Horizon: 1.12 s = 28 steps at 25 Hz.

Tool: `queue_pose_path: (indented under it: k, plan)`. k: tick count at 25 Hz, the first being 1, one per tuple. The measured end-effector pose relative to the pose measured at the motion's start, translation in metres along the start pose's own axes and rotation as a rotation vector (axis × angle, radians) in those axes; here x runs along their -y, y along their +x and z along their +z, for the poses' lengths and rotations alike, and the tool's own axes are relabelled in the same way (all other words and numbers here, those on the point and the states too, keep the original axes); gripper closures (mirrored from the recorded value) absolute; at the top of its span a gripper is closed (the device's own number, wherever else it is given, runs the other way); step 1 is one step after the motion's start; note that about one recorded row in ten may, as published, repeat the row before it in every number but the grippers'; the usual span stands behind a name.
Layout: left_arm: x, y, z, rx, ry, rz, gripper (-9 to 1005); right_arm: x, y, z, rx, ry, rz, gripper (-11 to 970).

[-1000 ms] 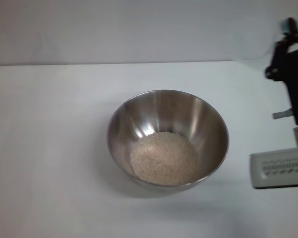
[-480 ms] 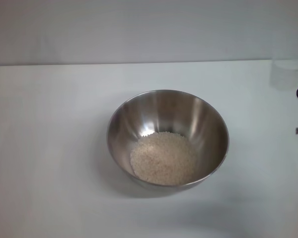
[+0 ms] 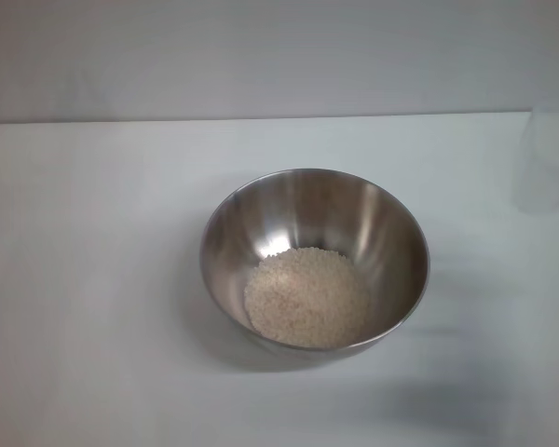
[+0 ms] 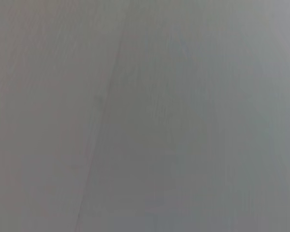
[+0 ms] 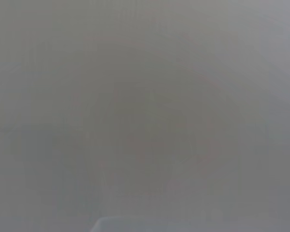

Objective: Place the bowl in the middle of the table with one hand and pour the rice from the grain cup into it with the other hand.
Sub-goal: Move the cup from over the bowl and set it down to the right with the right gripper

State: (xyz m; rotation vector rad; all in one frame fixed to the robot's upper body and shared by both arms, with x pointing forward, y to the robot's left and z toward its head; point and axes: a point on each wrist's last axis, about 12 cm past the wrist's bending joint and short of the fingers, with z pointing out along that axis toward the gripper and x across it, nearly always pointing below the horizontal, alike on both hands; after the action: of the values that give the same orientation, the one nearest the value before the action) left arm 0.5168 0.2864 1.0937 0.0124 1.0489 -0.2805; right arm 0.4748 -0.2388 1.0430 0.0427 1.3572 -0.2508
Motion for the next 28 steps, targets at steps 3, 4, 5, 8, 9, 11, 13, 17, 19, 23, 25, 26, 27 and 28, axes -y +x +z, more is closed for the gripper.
queue_pose_path:
  k: [3, 4, 5, 8, 9, 11, 13, 17, 19, 23, 25, 26, 27, 28]
  plan:
    - [0.0, 0.0, 0.0, 0.0, 0.001, 0.0, 823, 0.0, 0.004, 0.0, -0.031, -0.014, 0.005, 943]
    - [0.0, 0.0, 0.0, -0.001, 0.002, 0.001, 823, -0.001, 0.006, 0.001, -0.043, -0.02, 0.009, 943]
    - [0.0, 0.0, 0.0, -0.001, 0.002, 0.001, 823, -0.002, 0.009, 0.002, -0.067, -0.032, 0.017, 943]
    - [0.0, 0.0, 0.0, -0.001, 0.003, 0.001, 823, -0.003, 0.012, 0.003, -0.093, -0.042, 0.02, 943]
    - [0.0, 0.0, 0.0, -0.001, 0.003, 0.0, 823, -0.004, 0.014, 0.004, -0.105, -0.047, 0.02, 943]
    - [0.0, 0.0, 0.0, -0.002, 0.003, 0.0, 823, -0.005, 0.017, 0.007, -0.132, -0.058, 0.018, 943]
    - [0.0, 0.0, -0.001, -0.003, 0.003, 0.001, 823, -0.006, 0.02, 0.008, -0.153, -0.069, 0.02, 943]
    - [0.0, 0.001, -0.001, -0.005, 0.002, 0.001, 823, -0.01, 0.026, 0.013, -0.196, -0.105, 0.03, 943]
    - [0.0, 0.001, -0.001, -0.005, 0.002, 0.001, 823, -0.01, 0.027, 0.015, -0.202, -0.111, 0.028, 943]
    - [0.0, 0.001, -0.001, -0.005, 0.002, 0.001, 823, -0.011, 0.032, 0.018, -0.23, -0.135, 0.032, 943]
    - [0.0, 0.001, 0.0, -0.003, 0.004, 0.0, 824, -0.011, 0.035, 0.021, -0.244, -0.153, 0.03, 943]
    - [0.0, 0.001, 0.0, -0.003, 0.004, 0.0, 824, -0.011, 0.035, 0.021, -0.244, -0.153, 0.03, 943]
    - [0.0, 0.001, 0.0, -0.003, 0.004, 0.0, 824, -0.012, 0.036, 0.022, -0.247, -0.16, 0.028, 943]
    - [0.0, 0.001, 0.001, -0.002, 0.005, 0.0, 824, -0.013, 0.036, 0.023, -0.253, -0.168, 0.026, 943]
